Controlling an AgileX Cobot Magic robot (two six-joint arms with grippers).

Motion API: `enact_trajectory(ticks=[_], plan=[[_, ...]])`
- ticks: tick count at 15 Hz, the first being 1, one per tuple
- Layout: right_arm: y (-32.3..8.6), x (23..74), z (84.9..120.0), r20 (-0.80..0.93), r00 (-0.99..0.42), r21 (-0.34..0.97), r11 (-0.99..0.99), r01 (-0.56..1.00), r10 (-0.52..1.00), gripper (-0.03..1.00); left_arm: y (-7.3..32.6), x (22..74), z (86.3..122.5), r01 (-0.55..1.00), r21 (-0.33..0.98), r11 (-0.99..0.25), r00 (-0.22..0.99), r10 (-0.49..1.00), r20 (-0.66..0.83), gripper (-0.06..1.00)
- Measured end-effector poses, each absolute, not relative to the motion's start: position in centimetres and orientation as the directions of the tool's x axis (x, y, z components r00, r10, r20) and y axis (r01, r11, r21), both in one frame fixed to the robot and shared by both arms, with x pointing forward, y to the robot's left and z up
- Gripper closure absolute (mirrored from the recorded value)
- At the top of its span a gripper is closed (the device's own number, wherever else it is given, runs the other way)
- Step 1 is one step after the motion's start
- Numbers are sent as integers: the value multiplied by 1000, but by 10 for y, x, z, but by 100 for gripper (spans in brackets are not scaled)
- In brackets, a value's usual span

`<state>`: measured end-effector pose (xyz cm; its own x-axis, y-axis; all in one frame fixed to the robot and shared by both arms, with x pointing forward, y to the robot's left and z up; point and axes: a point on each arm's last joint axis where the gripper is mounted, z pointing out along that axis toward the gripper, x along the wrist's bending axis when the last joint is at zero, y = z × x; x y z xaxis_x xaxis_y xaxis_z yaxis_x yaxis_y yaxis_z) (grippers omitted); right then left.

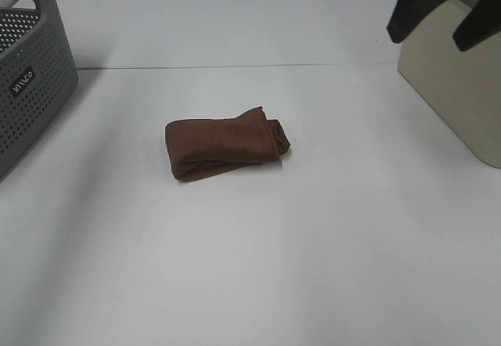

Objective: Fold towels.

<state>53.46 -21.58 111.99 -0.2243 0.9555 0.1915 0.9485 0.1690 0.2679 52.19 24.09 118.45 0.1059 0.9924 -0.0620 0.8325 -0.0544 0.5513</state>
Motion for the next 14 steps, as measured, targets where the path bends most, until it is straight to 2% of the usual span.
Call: enact_trajectory(ticks=[2, 5, 9, 14], plan=[[-227, 500, 1124, 152, -216, 276, 168, 946, 965, 22, 250, 479, 1183, 830, 555, -50, 101, 993, -61, 45], [-241, 450, 1119, 125, -210, 280, 169, 945, 970, 22, 264, 416, 1159, 842, 536, -51, 98, 993, -60, 45], [-262, 364, 1102, 106, -209, 337, 163, 927, 972, 22, 286, 317, 1122, 781, 622, -53, 116, 991, -62, 45], [-289, 258, 1080, 71, -212, 626, 122, 770, 975, 22, 304, 224, 1088, 527, 847, -68, 195, 980, -43, 45]])
